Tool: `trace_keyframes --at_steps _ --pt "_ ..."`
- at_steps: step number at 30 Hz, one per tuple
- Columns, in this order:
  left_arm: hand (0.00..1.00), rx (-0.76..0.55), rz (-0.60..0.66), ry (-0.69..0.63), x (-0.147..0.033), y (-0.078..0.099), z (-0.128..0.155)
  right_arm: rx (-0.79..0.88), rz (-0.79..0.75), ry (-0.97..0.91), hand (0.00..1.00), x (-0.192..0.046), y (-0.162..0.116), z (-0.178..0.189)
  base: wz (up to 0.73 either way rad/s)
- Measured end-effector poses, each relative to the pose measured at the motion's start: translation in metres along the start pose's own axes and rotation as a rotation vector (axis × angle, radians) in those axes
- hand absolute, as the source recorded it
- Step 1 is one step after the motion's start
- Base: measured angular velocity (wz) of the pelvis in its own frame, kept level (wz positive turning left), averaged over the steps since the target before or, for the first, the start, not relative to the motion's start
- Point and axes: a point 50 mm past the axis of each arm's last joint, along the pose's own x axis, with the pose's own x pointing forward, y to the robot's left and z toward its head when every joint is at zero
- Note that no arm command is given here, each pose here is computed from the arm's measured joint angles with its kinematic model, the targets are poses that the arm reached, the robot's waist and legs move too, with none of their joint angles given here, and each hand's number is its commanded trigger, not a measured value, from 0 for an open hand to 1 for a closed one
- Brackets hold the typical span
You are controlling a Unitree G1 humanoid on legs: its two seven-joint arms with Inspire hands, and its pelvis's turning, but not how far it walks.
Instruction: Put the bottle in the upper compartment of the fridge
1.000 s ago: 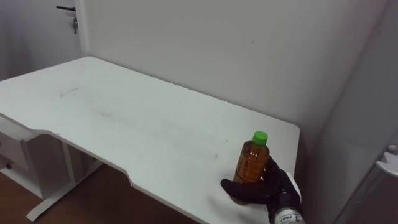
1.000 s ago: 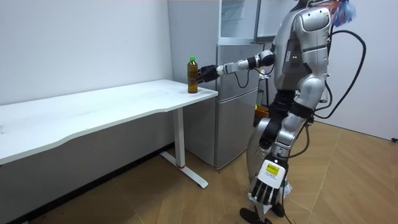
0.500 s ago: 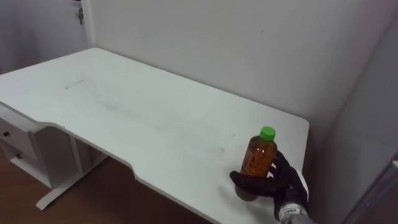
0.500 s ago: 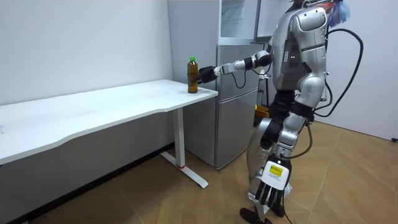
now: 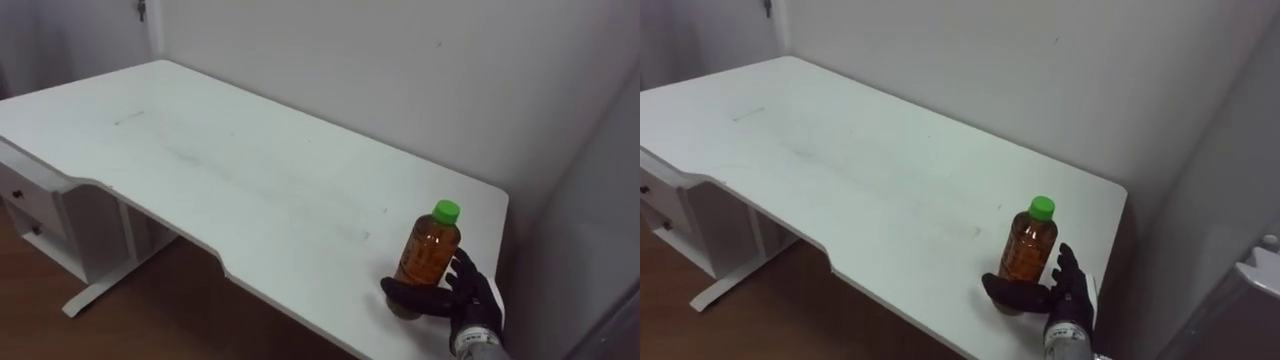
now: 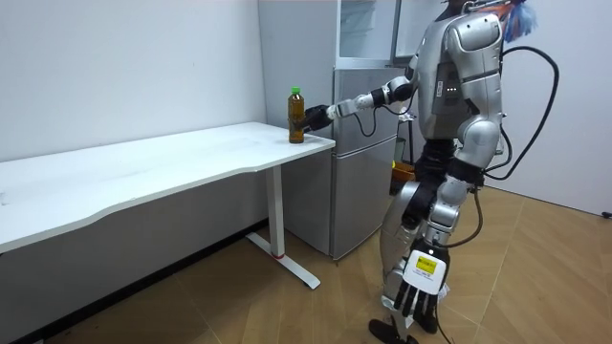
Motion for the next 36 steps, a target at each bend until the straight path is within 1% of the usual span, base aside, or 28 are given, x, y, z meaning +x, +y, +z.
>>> trace_keyframes --at_steps 5,13,19,20,21,31,36 --pt "0.00 -0.004 0.031 -0.019 0.001 0.007 0.003 -0.004 -0.026 -0.010 0.00 0.003 0.002 0.005 0.00" --pt "0.00 -0.006 0.051 -0.028 0.000 0.009 0.005 -0.033 0.005 -0.023 0.00 0.002 0.011 0.008 0.01" --pt "0.00 -0.005 0.050 -0.029 0.000 0.008 0.003 -0.036 -0.001 -0.029 0.00 0.002 0.011 0.009 0.00" --pt "0.00 -0.005 0.049 -0.029 0.000 0.008 0.003 -0.035 0.000 -0.032 0.78 0.002 0.011 0.010 0.00" --pt "0.00 -0.005 0.049 -0.029 0.000 0.008 0.003 -0.034 0.000 -0.034 1.00 0.002 0.011 0.010 0.00" --pt "0.00 -0.004 0.047 -0.027 0.000 0.008 0.002 -0.028 -0.014 -0.054 1.00 0.002 0.011 0.012 0.00" --pt "0.00 -0.001 0.040 -0.010 -0.002 0.005 -0.006 -0.075 0.016 -0.069 1.00 0.000 0.014 0.011 -0.02"
